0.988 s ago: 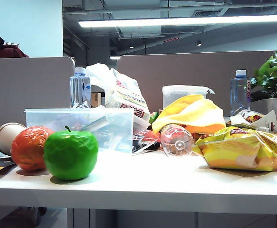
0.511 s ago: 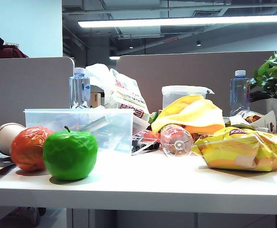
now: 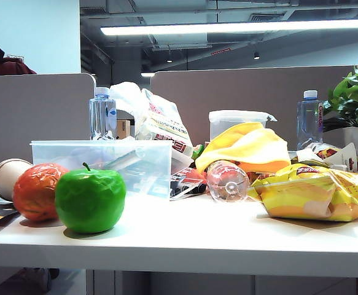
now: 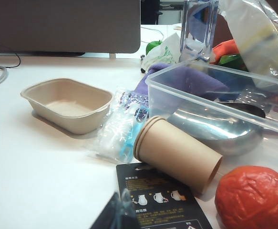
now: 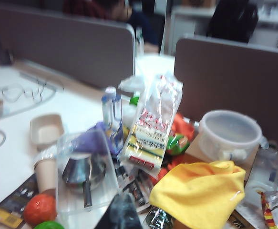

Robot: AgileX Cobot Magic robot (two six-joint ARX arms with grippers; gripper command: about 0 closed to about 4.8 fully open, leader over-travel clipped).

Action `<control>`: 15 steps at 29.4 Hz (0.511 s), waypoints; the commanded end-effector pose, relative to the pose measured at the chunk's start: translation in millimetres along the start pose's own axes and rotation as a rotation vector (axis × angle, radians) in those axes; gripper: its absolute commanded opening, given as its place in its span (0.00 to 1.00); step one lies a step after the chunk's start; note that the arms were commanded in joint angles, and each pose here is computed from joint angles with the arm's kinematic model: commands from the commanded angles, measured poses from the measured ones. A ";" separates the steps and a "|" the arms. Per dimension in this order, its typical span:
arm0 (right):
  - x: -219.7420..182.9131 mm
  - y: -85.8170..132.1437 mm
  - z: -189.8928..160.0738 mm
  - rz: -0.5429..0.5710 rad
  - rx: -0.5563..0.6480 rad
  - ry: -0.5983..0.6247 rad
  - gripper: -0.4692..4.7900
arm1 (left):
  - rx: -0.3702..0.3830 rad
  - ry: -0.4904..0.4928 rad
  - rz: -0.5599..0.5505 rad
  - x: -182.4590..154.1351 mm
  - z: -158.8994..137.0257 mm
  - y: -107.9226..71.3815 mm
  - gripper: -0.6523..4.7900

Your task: Pick up the metal ice scoop from the table and place it inside the transparent plastic box.

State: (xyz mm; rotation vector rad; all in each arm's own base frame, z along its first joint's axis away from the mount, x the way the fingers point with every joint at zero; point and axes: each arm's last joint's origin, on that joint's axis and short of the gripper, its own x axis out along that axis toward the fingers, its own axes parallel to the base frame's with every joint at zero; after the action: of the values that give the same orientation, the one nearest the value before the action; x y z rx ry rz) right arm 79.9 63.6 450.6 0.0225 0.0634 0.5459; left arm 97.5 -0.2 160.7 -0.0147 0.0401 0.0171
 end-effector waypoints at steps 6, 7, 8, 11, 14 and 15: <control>-31.3 -7.3 -27.9 -0.013 0.015 -0.057 0.08 | 0.003 -0.014 -0.003 -0.1 1.9 0.0 0.11; -34.3 -8.0 -30.4 -0.013 0.012 -0.044 0.08 | 0.003 -0.014 -0.003 -0.1 1.9 0.0 0.11; -38.5 -8.8 -33.2 -0.015 0.010 -0.025 0.08 | 0.003 -0.013 -0.003 -0.1 1.9 0.0 0.11; -48.1 -10.6 -39.1 -0.011 0.002 0.012 0.08 | 0.003 -0.014 -0.003 -0.1 1.9 0.0 0.11; -57.3 -12.4 -43.3 -0.011 0.000 0.030 0.08 | 0.003 -0.013 -0.003 -0.1 1.9 0.0 0.11; -59.7 -12.9 -44.3 -0.011 -0.001 0.033 0.08 | 0.003 -0.014 -0.003 -0.1 1.9 0.0 0.11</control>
State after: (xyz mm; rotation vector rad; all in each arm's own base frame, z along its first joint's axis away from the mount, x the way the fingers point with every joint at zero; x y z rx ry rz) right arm 35.4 24.0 409.5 0.0089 0.0916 0.5339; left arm 97.5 -0.2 160.8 -0.0147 0.0397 0.0171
